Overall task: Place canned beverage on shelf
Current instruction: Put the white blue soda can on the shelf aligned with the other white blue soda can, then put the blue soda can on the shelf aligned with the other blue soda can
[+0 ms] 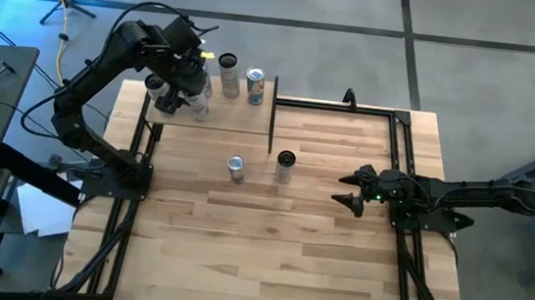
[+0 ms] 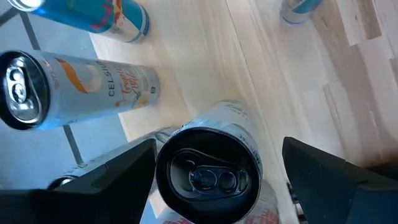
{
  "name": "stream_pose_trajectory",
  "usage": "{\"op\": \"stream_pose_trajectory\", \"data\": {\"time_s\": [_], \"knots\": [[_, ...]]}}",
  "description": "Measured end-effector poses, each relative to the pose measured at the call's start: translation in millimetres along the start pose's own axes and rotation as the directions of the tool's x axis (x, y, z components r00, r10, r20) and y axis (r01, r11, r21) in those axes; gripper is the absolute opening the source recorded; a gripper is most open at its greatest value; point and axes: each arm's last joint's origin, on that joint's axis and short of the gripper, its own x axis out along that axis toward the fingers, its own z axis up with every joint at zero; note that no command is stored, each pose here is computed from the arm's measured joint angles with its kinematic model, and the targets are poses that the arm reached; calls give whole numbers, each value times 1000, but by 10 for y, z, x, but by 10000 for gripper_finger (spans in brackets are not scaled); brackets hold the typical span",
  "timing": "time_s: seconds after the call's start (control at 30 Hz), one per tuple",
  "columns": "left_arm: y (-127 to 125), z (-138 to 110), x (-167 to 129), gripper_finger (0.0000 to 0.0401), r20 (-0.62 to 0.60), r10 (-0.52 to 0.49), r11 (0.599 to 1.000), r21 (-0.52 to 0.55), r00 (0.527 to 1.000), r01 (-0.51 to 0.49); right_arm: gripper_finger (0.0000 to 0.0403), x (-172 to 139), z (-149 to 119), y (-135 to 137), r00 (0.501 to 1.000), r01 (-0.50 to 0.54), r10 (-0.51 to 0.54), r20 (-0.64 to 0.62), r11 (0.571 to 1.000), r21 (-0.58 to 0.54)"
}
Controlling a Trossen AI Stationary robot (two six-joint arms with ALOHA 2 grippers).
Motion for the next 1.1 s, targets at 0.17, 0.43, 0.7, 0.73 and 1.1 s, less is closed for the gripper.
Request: {"op": "stream_pose_trajectory", "data": {"time_s": [0.17, 0.43, 0.7, 0.73, 1.1], "knots": [[15, 8, -1, 317, 8, 16, 1000, 18, 1000, -16, 360, 0, 1, -1, 1000, 1, -1, 1, 1000, 0], [0, 39, 0, 317, 13, 14, 999, 30, 1000, -15, 360, 0, 0, -1, 1000, 2, -2, 1, 1000, 0], [-59, 144, -1, 317, 31, 5, 999, 34, 1000, -6, 360, 0, 0, -1, 1000, 2, -2, 1, 1000, 0], [-69, 159, -1, 317, 34, 3, 999, 41, 999, -4, 360, 0, 1, 0, 1000, 2, -2, 1, 1000, 0], [-208, 412, -11, 317, 103, -12, 1000, 30, 995, 9, 360, 0, 1, -2, 1000, 5, -5, 3, 1000, 0]]}}
